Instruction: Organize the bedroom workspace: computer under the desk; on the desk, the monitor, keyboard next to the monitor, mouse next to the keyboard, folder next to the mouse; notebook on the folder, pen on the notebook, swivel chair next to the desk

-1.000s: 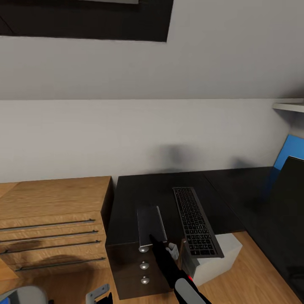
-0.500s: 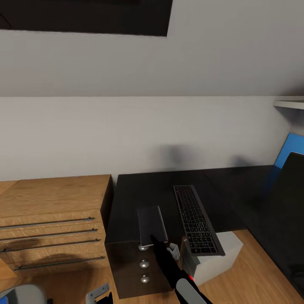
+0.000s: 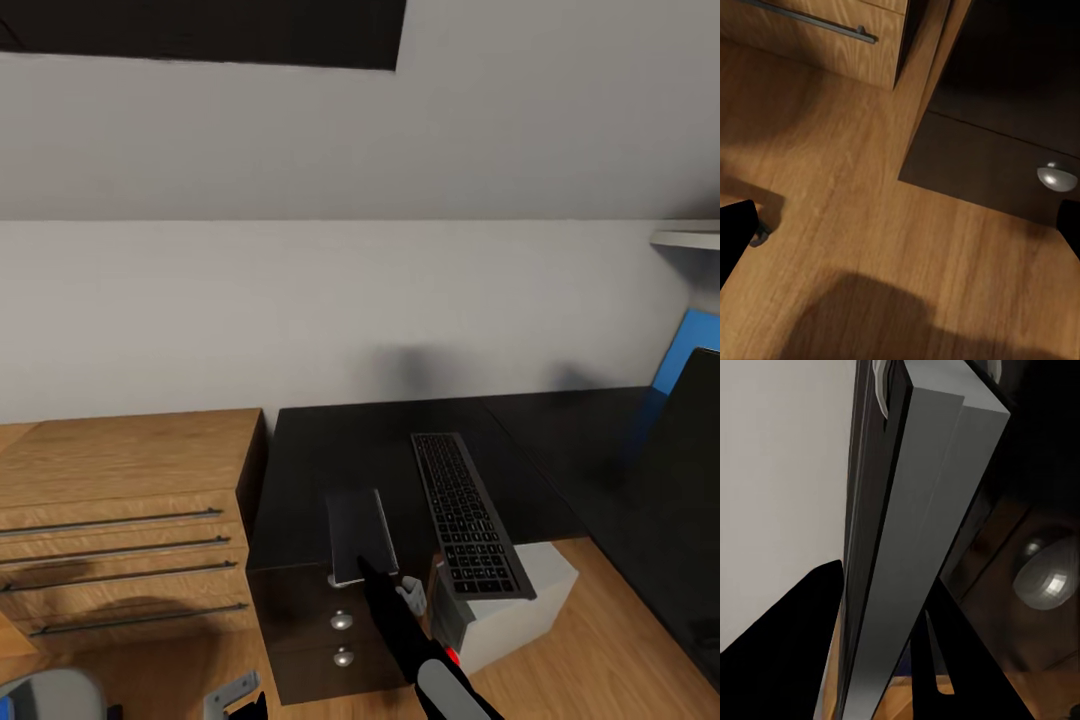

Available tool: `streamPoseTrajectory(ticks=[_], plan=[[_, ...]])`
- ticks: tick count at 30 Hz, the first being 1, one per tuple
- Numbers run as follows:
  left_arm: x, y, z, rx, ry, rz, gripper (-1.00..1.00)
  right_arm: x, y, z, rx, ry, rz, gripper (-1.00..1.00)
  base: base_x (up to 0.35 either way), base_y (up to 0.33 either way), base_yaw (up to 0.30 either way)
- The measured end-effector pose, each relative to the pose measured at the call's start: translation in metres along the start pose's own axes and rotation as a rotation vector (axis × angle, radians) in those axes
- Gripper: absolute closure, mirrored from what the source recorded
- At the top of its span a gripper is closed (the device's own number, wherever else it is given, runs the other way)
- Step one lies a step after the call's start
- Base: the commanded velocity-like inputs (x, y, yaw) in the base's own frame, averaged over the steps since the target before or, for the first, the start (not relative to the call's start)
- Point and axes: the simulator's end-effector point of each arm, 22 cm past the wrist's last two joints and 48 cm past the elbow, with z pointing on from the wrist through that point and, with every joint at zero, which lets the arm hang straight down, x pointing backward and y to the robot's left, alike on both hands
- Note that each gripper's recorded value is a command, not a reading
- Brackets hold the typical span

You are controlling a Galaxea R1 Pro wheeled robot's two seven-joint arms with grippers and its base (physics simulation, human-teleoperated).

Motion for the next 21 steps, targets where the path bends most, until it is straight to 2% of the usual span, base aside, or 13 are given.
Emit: streamPoseTrajectory(ticks=[10, 17, 21], plan=[[0.011, 0.002, 0.013, 0.000, 0.000, 0.000, -1.00, 0.003, -0.017, 0.002, 0.001, 0.000, -0.001, 1.00, 0.000, 0.000, 0.000], [0.010, 0.003, 0.013, 0.000, -0.001, 0.000, -1.00, 0.003, -0.017, 0.002, 0.001, -0.001, -0.002, 1.00, 0.001, 0.000, 0.000], [0.010, 0.002, 0.013, 0.005, -0.001, 0.001, -1.00, 0.003, -0.017, 0.002, 0.002, 0.000, -0.002, 1.00, 0.134, 0.000, 0.000]])
